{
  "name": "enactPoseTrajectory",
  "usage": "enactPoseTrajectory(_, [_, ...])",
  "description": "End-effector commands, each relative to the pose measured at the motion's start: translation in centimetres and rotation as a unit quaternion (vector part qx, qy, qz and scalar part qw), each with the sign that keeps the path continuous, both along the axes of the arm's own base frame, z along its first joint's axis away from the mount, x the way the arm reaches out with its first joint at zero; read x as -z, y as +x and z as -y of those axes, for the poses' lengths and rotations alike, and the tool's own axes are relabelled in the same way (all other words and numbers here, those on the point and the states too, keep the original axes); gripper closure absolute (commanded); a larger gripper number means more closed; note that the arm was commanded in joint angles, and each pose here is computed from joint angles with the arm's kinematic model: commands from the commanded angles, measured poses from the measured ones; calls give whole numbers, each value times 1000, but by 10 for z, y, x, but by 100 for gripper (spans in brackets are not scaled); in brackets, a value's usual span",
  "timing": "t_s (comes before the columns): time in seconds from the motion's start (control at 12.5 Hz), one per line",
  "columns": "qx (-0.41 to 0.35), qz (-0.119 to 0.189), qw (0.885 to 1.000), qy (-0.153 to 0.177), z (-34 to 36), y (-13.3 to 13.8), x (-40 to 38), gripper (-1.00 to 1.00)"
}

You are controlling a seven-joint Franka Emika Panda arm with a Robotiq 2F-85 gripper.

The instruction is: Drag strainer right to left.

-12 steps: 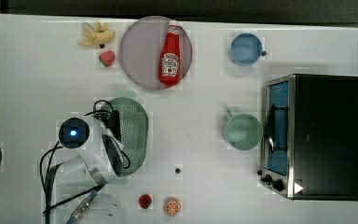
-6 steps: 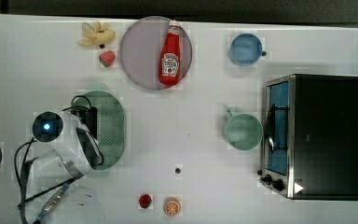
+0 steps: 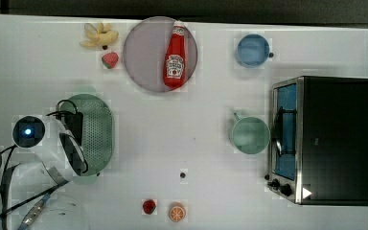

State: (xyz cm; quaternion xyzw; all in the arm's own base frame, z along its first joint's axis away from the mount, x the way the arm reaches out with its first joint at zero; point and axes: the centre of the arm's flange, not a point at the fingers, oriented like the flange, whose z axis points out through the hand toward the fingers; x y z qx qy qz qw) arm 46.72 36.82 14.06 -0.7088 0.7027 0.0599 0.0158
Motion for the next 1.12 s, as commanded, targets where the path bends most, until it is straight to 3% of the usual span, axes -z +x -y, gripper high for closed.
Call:
enactPoseTrajectory(0.08, [9,3,1000,13,-34,-2,-15,-100])
enactPoseTrajectory(0.32, [29,0,999,18,-42,-4,-17,-100])
enactPoseTrajectory(0.56, [-5,4,1000,14,-40,0,-40,-100])
enactPoseTrajectory(0.88, [-61,-20,998,-16,-5,14,-140,-100])
enactPoseTrajectory(1.12, [-140,-15,990,-15,56,25,-246,-100])
